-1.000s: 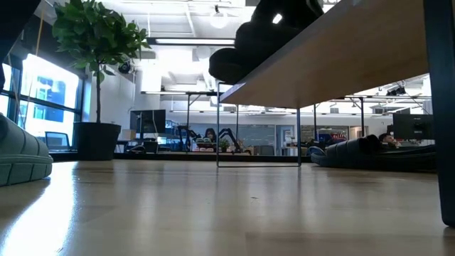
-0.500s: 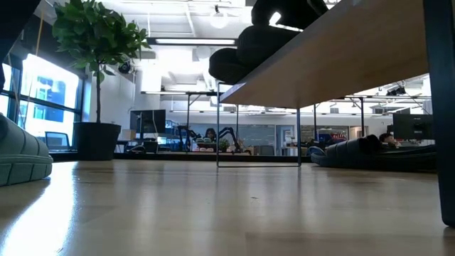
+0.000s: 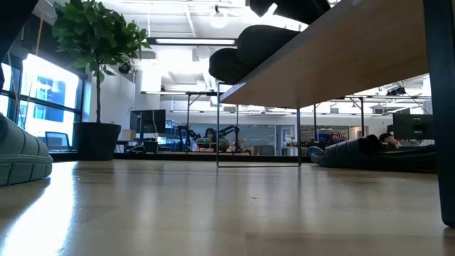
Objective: Pick and place slides into the shelf
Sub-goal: Put the black slides on the shelf
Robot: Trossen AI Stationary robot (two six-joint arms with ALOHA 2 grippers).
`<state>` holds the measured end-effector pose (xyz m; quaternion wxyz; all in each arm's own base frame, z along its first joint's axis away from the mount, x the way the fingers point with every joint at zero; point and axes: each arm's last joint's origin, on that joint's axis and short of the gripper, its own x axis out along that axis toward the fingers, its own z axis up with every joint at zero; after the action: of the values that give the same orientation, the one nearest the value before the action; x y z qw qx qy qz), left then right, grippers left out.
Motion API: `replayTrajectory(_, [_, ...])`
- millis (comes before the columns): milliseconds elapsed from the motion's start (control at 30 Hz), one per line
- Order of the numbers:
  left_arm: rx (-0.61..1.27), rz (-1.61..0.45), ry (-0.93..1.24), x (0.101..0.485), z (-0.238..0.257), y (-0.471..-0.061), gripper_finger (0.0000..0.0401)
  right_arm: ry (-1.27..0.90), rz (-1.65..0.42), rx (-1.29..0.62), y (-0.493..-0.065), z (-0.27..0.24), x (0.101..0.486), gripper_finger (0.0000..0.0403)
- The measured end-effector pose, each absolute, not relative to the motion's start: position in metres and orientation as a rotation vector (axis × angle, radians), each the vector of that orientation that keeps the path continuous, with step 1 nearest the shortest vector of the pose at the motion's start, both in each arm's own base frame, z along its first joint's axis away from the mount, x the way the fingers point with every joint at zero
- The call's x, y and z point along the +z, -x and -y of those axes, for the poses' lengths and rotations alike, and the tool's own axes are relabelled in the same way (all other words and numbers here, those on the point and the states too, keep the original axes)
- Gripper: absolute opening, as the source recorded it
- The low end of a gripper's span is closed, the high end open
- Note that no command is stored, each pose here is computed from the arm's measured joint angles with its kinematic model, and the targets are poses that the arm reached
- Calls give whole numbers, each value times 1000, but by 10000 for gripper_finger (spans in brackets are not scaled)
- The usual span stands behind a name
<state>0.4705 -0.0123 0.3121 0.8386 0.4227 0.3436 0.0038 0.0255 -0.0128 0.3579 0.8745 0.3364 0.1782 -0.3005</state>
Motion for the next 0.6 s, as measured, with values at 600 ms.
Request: replayTrajectory(600, [292,-1081,-299,385,32,-394,228,-713,-383,-596,-26,12,358,103])
